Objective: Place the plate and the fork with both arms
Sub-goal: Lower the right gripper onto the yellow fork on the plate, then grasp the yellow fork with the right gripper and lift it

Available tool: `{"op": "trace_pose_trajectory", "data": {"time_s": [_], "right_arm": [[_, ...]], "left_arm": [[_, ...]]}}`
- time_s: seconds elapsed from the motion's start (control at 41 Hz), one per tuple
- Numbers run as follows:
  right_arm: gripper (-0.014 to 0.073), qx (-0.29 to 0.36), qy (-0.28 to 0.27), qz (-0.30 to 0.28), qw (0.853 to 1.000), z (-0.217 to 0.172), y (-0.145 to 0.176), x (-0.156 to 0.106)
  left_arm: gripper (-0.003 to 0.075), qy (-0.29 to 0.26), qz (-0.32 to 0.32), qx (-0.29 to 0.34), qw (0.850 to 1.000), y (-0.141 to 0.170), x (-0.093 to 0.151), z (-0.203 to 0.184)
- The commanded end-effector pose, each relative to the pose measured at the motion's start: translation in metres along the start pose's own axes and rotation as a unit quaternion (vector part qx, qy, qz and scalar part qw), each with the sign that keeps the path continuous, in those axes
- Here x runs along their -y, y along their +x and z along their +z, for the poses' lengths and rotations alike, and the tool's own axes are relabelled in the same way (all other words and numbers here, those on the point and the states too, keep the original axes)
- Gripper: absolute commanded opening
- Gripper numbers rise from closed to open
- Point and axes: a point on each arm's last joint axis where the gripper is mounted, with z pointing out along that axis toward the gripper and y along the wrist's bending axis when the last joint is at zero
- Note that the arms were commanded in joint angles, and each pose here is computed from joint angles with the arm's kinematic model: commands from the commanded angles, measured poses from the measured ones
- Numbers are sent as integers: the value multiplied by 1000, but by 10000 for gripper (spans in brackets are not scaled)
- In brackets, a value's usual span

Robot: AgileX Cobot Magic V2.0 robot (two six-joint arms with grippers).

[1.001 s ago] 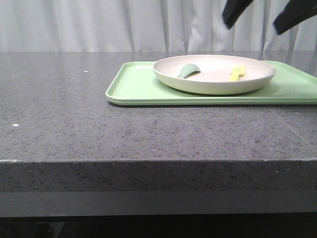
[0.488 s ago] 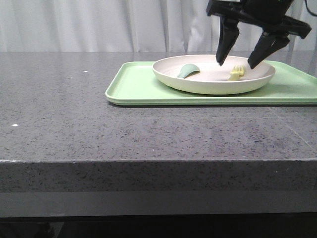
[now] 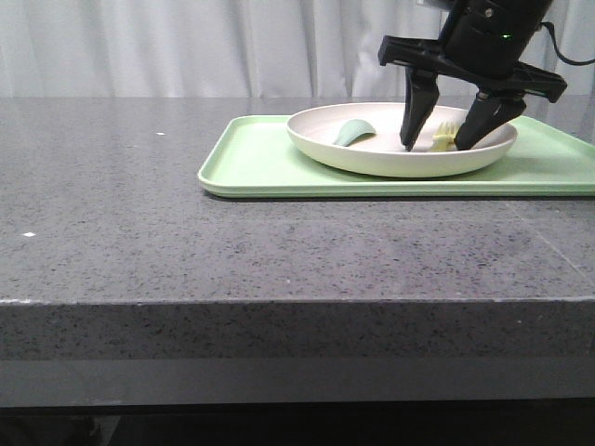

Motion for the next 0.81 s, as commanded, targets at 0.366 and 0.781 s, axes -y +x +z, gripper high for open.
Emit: {"op": "trace_pose_trajectory", "data": {"time_s": [0.366, 0.781], "right_arm": [[-7, 69, -22, -6, 997, -41, -18, -10], [-7, 135, 41, -8, 990, -102, -36, 29]], "left_arm": [[-18, 5, 1, 54, 999, -16, 1, -3], [-18, 5, 1, 54, 999, -16, 1, -3]]}}
